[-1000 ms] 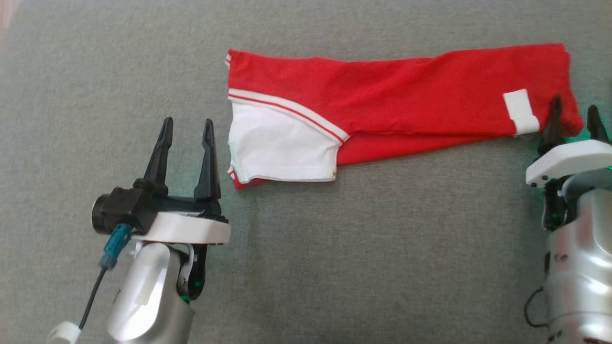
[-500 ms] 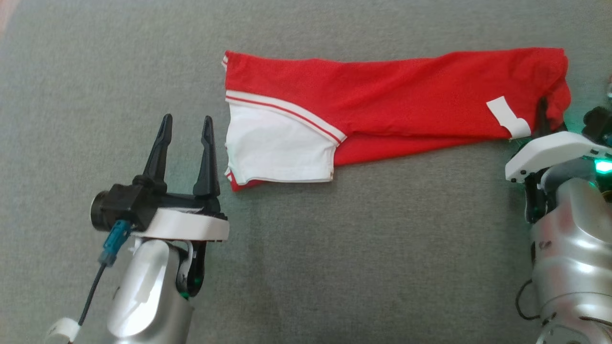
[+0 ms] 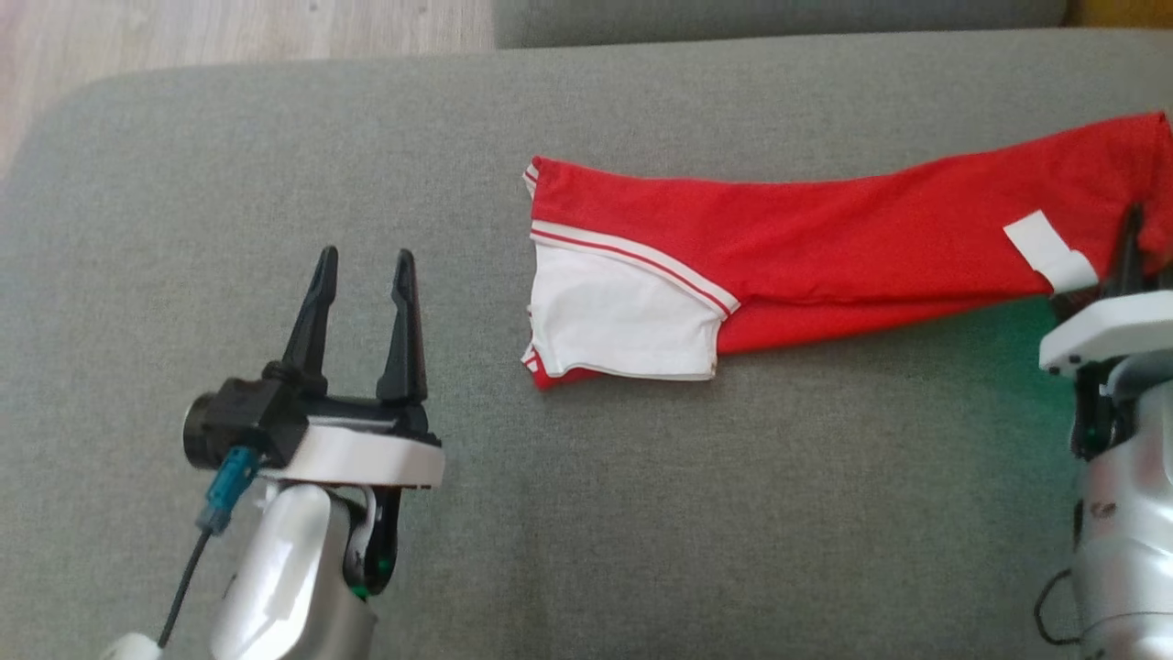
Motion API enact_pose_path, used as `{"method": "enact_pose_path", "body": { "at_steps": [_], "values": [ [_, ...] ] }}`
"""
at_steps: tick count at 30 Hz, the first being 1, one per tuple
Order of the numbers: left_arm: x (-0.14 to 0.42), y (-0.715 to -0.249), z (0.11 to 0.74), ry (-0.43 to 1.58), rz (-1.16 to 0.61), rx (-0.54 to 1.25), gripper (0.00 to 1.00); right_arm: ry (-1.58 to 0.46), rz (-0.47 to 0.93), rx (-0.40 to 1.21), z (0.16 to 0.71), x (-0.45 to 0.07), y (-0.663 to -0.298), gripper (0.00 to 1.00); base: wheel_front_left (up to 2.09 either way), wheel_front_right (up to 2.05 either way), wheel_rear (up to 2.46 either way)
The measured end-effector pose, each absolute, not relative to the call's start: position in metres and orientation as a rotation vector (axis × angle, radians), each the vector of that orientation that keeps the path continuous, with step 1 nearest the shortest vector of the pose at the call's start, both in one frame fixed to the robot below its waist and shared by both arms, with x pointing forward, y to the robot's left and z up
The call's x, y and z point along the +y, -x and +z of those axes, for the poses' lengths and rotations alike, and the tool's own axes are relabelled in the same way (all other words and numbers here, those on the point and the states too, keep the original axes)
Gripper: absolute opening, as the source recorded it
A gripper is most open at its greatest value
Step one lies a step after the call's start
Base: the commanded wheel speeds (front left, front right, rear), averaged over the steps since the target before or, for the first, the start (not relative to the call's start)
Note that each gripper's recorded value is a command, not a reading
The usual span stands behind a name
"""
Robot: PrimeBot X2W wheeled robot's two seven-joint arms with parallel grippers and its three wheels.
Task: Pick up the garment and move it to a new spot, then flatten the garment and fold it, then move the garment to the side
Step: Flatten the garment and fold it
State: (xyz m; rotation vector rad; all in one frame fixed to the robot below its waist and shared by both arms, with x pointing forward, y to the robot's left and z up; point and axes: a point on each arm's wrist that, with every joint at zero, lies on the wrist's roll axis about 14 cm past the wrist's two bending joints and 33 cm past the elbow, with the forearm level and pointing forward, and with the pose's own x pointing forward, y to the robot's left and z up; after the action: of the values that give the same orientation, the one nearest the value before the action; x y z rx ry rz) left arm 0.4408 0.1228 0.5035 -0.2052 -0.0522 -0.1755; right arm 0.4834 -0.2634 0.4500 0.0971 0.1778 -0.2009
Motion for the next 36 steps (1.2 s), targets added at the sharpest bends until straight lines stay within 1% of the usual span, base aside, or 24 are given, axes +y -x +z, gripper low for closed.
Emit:
{"method": "enact_pose_path", "body": {
  "at_steps": [3,6,11,14,19,26,31,36],
  "values": [
    [0.122,-0.435,0.507,0.205,-0.179,-0.058,1.0,-0.108,-0.177,0.116,0.471,-0.256,-0.488,0.0,0.0,0.0,0.0],
    [0.126,-0.428,0.512,0.202,-0.169,-0.072,1.0,-0.127,-0.099,0.05,0.494,-0.227,-0.494,0.0,0.0,0.0,0.0],
    [0.136,-0.421,0.522,0.197,-0.145,-0.098,1.0,-0.144,0.031,0.051,0.5,-0.178,-0.493,0.0,0.0,0.0,0.0],
    [0.143,-0.417,0.526,0.192,-0.126,-0.111,1.0,-0.182,0.145,0.051,0.506,-0.137,-0.494,0.0,0.0,0.0,0.0],
    [0.155,-0.409,0.53,0.185,-0.095,-0.121,1.0,-0.224,0.348,0.088,0.505,-0.064,-0.486,0.0,0.0,0.0,0.0],
    [0.17,-0.399,0.525,0.171,-0.056,-0.109,1.0,-0.243,0.531,0.195,0.48,0.004,-0.472,0.0,0.0,0.0,0.0],
    [0.179,-0.394,0.518,0.174,-0.025,-0.088,1.0,-0.233,0.618,0.232,0.468,0.038,-0.471,0.0,0.0,0.0,0.0],
    [0.188,-0.39,0.51,0.176,0.01,-0.064,1.0,-0.221,0.654,0.295,0.445,0.054,-0.469,0.0,0.0,0.0,0.0]
  ]
}}
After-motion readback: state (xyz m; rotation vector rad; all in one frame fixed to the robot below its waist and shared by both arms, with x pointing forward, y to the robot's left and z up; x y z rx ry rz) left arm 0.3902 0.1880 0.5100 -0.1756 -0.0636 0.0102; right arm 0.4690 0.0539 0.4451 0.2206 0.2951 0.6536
